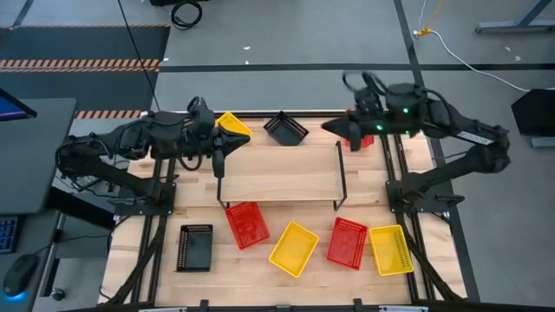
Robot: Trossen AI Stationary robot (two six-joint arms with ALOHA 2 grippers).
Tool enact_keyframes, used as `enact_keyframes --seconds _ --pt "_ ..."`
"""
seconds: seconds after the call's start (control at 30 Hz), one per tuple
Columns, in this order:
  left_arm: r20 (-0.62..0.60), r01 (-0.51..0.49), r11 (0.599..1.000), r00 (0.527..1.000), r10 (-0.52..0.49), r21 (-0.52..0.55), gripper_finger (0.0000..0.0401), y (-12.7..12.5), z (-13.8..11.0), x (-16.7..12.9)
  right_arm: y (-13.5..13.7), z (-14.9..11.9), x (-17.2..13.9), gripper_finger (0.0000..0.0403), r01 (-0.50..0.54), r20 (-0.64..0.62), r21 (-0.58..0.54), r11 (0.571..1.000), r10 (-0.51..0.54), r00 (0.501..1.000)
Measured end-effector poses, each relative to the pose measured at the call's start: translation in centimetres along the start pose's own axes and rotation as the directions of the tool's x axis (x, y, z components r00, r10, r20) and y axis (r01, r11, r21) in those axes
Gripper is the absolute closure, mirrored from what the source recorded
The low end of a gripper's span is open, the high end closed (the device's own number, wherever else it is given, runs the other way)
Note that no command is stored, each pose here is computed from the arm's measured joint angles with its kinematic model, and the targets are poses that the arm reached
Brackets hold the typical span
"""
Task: Stack baskets on shelf by color
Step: Put the bottom right red basket on the shelf
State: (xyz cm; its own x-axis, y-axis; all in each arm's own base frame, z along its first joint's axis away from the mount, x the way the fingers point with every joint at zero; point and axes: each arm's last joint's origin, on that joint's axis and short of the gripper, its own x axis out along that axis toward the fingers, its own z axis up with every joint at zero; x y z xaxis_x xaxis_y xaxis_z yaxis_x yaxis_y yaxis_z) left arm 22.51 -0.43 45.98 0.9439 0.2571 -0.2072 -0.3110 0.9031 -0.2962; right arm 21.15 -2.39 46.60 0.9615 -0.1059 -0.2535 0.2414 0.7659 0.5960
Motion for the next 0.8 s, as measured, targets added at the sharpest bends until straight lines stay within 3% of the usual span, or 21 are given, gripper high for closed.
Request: enact_keyframes --seconds 0.17,0.4,0.53,0.8 --pt "-0.110 -0.034 0.999 0.993 0.034 0.001 0.0316 0.7 -0.9 0.1 2.0 2.1 2.3 0.0389 -0.200 0.075 0.088 0.976 0.193 0.978" --pt "-0.126 -0.074 0.997 0.990 0.069 -0.037 0.0216 1.7 -0.8 0.1 3.9 4.0 4.7 0.0389 -0.460 0.237 0.009 0.888 0.445 0.864" --pt "-0.130 -0.080 0.993 0.989 0.069 -0.082 0.0180 2.2 -0.6 -0.1 3.8 4.3 6.2 0.0389 -0.487 0.285 -0.019 0.873 0.472 0.835" --pt "-0.256 -0.029 0.994 0.967 0.002 -0.103 0.0148 2.5 -1.5 -0.1 3.1 3.0 10.7 0.0389 -0.475 0.230 0.058 0.878 0.451 0.862"
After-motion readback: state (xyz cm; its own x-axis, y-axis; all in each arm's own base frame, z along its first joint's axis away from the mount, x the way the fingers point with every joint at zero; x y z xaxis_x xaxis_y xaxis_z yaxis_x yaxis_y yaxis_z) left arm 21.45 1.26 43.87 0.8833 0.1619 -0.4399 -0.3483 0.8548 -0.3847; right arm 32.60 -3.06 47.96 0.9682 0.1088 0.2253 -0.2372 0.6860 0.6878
